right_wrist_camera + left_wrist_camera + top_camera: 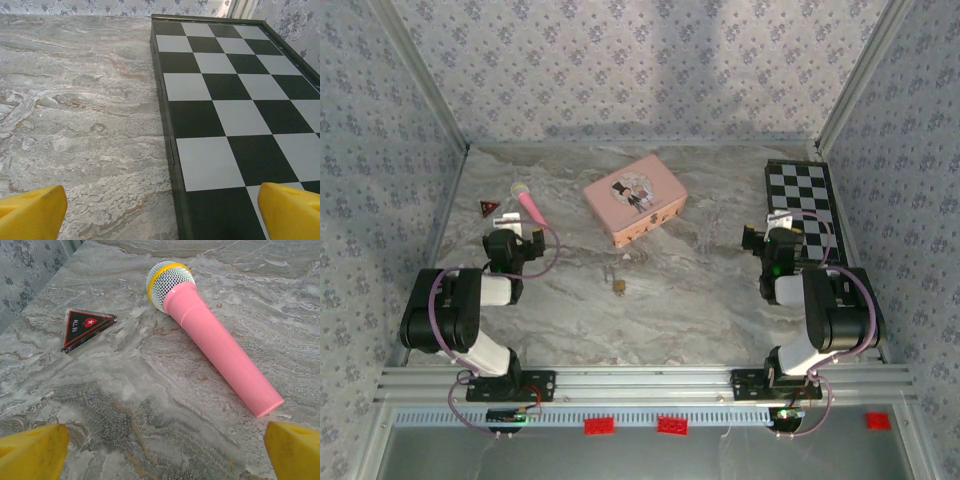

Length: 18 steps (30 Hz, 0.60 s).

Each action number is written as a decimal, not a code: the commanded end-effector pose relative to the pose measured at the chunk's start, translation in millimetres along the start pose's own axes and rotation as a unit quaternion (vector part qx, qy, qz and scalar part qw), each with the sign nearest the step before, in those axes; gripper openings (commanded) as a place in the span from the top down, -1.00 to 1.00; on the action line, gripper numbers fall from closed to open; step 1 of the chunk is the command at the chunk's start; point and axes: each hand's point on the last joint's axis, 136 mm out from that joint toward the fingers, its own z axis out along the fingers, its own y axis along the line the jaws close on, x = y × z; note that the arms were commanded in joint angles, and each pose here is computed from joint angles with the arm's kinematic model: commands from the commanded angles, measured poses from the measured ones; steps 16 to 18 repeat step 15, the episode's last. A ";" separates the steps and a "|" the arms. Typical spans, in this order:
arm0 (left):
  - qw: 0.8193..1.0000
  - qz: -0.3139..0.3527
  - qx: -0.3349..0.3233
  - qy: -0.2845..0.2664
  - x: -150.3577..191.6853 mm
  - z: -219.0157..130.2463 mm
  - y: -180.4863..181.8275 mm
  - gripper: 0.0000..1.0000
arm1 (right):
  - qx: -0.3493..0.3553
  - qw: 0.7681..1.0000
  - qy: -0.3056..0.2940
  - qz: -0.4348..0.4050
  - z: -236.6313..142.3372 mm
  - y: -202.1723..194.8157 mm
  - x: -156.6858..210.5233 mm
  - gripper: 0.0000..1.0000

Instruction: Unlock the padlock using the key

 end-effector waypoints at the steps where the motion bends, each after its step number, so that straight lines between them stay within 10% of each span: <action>1: 1.000 -0.014 0.005 -0.026 -19.3 2.3 -0.6 -1.00 | 0.013 1.000 -0.010 0.012 -0.2 -5.4 -5.9 -0.98; 18: 1.000 -0.014 0.006 -0.025 -18.8 2.3 -1.0 -1.00 | 0.013 1.000 -0.011 0.014 0.0 -5.9 -6.4 -0.98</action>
